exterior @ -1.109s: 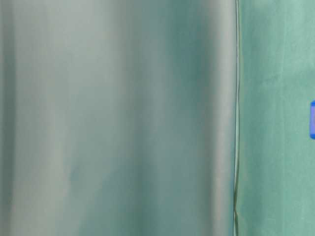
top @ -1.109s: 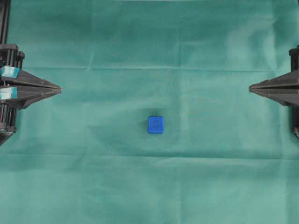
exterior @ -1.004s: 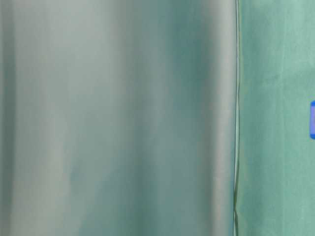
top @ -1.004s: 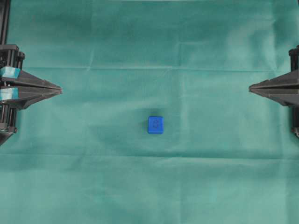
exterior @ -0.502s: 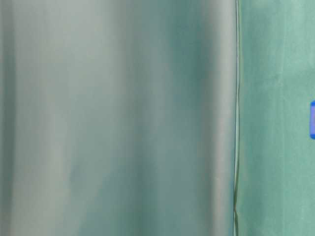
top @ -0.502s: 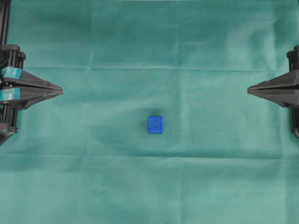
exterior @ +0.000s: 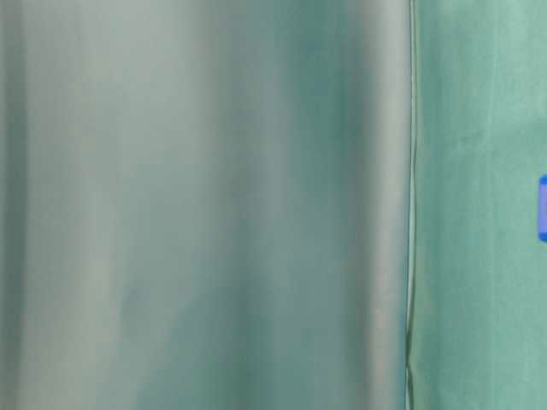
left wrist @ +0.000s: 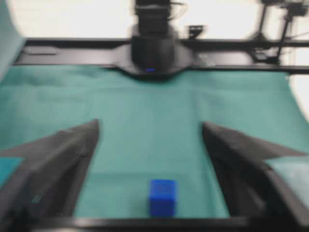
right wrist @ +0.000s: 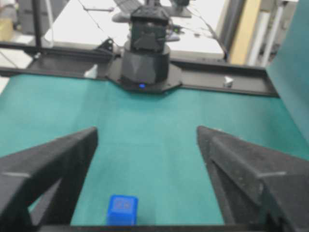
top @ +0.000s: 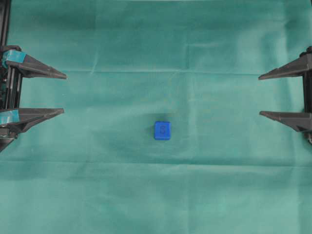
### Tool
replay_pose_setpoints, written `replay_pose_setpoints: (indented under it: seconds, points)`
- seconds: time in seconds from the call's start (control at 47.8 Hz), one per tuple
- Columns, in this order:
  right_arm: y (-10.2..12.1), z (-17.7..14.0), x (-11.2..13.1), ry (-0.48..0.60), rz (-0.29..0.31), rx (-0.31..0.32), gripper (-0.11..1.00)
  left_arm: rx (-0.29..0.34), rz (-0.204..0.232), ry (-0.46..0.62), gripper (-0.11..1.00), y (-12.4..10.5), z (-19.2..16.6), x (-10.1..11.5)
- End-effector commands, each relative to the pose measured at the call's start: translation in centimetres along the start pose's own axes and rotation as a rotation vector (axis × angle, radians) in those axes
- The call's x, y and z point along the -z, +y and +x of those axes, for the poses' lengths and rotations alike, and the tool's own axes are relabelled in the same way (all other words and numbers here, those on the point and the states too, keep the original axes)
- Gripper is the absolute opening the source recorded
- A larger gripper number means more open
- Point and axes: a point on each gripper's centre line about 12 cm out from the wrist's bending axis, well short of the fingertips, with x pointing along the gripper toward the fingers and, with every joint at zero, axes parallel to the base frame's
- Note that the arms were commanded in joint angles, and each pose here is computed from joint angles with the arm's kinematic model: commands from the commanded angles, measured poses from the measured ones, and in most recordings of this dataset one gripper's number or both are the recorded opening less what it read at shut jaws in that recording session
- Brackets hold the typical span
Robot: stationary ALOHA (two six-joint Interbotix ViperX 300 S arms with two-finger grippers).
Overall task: Handover the blue block to the right arm after grasping it with the left arm, then place it in the designated position.
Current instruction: 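Move the open left gripper toward the blue cube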
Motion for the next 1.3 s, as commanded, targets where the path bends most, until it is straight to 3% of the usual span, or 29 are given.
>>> replay_pose_setpoints:
  seconds: [0.0,0.481,1.088,1.276]
  points:
    - [0.0,0.3,-1.0,-0.022,0.0,0.002,0.94,-0.002,0.002,-0.026,0.99,0.0,0.3,-1.1]
    - [-0.2,0.3,-1.1,-0.024,-0.007,0.012,0.94,-0.002,0.003,-0.044,0.99,0.0,1.5,-1.7]
    - [-0.3,0.3,-1.1,-0.025,-0.01,0.015,0.94,-0.001,0.008,-0.009,0.99,0.1,11.8,-3.1]
    - [-0.3,0.3,-1.1,-0.027,-0.01,0.016,0.94,0.001,0.029,0.005,0.99,0.0,14.7,-3.3]
